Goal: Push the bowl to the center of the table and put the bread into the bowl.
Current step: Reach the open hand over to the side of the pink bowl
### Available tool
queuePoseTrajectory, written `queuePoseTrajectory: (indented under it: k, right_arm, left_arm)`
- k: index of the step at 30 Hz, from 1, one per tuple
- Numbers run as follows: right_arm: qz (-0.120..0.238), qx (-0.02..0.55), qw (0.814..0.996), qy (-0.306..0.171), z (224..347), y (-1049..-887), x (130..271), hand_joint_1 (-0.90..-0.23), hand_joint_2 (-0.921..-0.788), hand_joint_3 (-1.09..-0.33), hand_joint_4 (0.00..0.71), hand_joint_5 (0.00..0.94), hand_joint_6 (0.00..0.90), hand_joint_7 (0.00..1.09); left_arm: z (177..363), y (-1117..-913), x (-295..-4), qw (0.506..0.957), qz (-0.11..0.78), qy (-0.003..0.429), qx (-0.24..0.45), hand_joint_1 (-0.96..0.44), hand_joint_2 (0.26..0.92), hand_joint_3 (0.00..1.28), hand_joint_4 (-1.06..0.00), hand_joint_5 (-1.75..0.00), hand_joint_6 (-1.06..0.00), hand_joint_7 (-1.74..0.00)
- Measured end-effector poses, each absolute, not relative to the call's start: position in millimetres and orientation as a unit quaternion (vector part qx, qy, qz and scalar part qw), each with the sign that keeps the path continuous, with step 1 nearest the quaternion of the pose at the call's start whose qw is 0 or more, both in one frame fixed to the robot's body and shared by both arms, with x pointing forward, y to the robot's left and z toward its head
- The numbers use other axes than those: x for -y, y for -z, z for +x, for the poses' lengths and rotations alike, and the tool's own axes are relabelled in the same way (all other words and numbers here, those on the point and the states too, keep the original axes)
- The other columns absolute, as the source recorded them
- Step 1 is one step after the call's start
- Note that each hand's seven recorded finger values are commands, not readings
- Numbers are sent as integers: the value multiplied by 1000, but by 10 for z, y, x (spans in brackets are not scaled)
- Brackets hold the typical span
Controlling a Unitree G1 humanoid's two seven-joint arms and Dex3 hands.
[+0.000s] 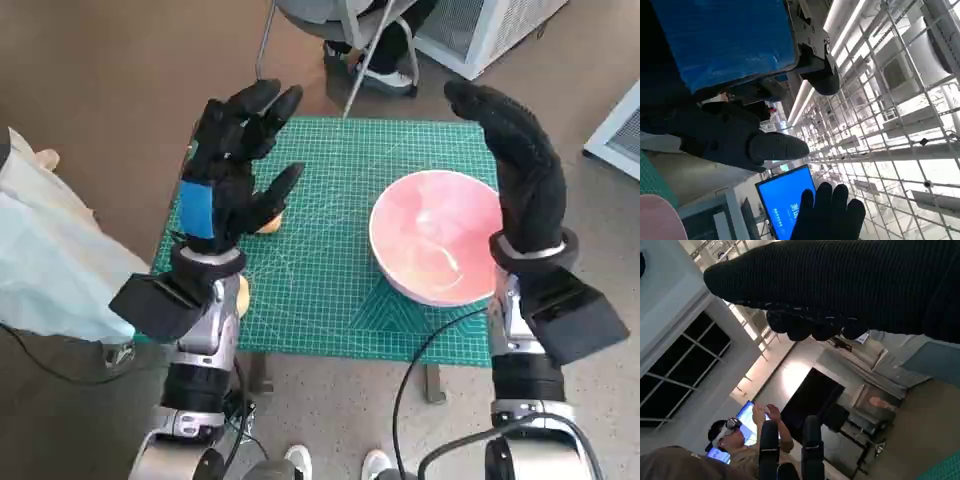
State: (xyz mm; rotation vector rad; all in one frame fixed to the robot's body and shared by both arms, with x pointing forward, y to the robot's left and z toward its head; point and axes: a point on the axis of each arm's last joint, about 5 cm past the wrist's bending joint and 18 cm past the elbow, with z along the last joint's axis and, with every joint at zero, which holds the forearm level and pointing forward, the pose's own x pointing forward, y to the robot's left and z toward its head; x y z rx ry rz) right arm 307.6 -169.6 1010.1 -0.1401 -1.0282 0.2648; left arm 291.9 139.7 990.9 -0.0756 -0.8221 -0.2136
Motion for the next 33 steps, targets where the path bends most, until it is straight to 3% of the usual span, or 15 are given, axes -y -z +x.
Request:
queuePoseTrajectory:
  k: [21, 27, 33]
  right_arm:
    - [-71, 482, 865, -118, 3070, -10071, 1767, -609, -921, -790, 280, 0, -1, 684]
    - [-71, 465, 877, -100, 3086, -10011, 1950, -604, -921, -796, 269, 0, -1, 680]
    - [-76, 445, 891, -51, 3087, -9963, 2197, -587, -921, -827, 262, 0, -1, 677]
  left_arm:
    - [2919, -9908, -1397, 911, -37, 104, 398, -289, 921, 223, -555, -128, -268, -672]
    - [2920, -9907, -1400, 911, -37, 103, 398, -293, 921, 221, -556, -127, -268, -667]
    - [2921, -9907, -1423, 911, -37, 99, 398, -301, 921, 218, -555, -122, -268, -655]
